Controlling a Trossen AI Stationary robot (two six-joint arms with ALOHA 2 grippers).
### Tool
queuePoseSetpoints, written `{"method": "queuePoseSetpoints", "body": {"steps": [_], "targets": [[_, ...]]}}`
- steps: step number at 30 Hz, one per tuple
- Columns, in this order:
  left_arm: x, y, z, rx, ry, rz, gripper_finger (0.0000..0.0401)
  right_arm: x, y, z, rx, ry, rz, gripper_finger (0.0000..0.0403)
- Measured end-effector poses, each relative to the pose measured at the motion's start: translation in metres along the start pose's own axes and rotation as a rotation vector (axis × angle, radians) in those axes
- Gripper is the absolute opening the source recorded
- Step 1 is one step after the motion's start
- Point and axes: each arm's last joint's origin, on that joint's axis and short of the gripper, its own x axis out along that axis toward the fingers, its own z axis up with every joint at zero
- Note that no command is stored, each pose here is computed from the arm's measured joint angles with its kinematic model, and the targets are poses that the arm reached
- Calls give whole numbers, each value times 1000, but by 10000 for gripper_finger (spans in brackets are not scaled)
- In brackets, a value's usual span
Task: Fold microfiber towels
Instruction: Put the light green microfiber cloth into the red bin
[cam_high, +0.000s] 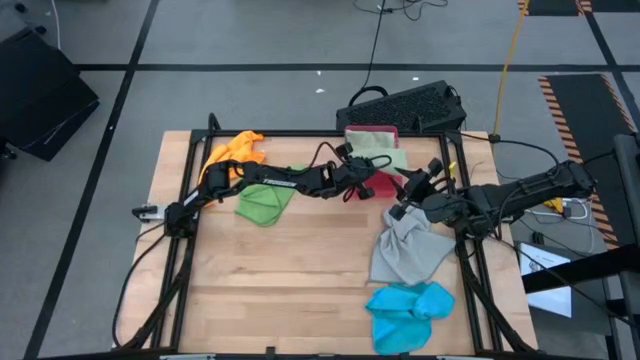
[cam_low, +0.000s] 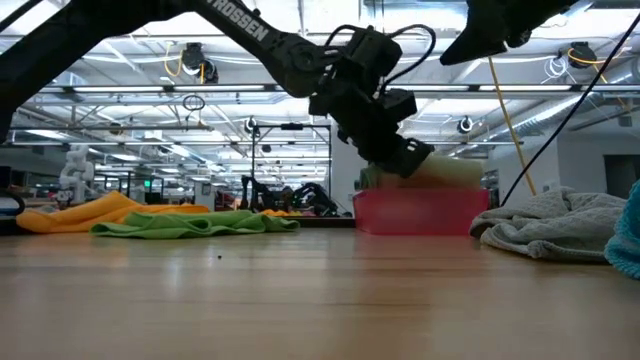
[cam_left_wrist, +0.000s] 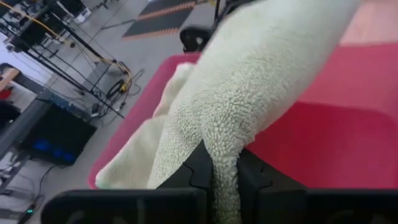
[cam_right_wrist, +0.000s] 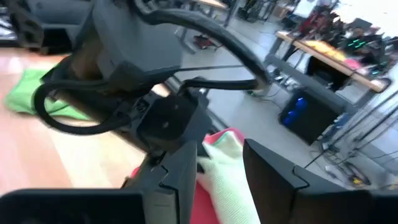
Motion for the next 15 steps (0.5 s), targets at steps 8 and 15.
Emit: {"method": "queuePoseSetpoints", "body": {"steps": [8, 15], "targets": [[0, -4, -7, 12, 50, -100, 36, 10, -6, -6, 38, 78, 56, 122], [-1, -7, -14, 86, 109, -166, 58, 18, -11, -12, 81, 147, 84, 122]]}}
